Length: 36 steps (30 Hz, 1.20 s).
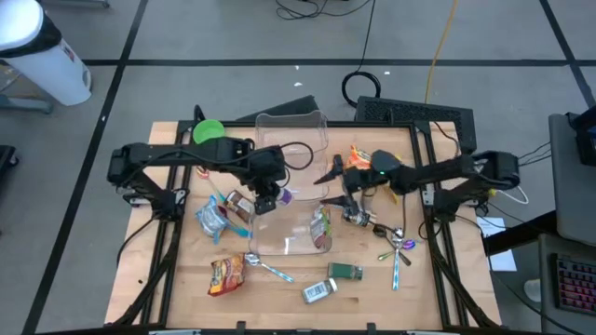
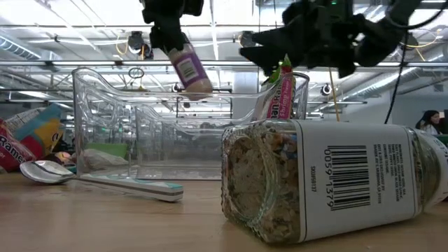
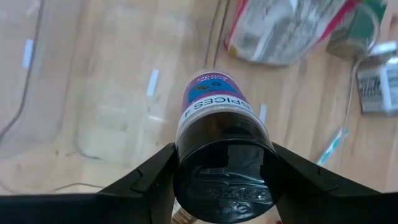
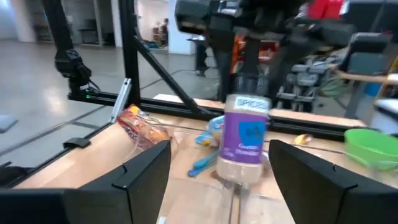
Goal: Pick & Place Food Item
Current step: Put the purple seasoning bottle into the middle transparent bin
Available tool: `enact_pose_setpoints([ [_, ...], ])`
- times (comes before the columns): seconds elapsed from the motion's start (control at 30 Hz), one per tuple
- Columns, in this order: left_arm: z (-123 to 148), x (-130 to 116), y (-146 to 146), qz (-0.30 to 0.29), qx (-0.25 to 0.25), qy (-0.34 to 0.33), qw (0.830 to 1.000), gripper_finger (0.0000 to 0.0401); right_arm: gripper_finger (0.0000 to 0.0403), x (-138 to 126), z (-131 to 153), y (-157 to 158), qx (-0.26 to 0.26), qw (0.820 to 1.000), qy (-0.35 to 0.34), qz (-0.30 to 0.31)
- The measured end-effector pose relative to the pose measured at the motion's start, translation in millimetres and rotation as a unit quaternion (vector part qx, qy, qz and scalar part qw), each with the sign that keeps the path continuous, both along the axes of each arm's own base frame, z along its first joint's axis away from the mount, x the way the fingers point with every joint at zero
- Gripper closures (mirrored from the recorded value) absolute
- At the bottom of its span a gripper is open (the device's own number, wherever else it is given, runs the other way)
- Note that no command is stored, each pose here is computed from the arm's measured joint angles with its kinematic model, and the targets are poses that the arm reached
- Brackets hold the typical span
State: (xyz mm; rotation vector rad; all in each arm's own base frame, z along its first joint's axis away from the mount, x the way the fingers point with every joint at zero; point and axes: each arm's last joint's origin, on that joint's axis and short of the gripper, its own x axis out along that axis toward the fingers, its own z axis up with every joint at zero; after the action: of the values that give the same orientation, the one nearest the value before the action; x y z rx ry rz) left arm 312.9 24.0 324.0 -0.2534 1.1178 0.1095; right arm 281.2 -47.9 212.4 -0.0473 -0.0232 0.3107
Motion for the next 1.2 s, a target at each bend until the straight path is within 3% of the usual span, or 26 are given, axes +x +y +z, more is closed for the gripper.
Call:
enact_pose_setpoints([
  [0.17,6.4,0.6,3.1,0.003,0.003,-0.017,1.0,0.0187,0.014,28.8,6.1,-3.4,0.017,0.999,0.001,0.039],
  [0.53,9.9,1.2,2.9,0.002,0.017,-0.025,1.0,0.0187,0.014,65.7,12.9,-11.6,0.015,0.999,0.023,0.021],
  [0.77,11.7,4.8,3.0,-0.003,0.022,-0.045,0.999,0.0187,0.0131,68.0,12.2,-15.3,-0.006,0.999,0.025,-0.028],
  [1.2,16.2,11.6,3.9,-0.032,0.048,-0.088,0.994,0.0187,0.0112,67.9,10.0,-15.2,-0.003,0.999,0.037,-0.028],
])
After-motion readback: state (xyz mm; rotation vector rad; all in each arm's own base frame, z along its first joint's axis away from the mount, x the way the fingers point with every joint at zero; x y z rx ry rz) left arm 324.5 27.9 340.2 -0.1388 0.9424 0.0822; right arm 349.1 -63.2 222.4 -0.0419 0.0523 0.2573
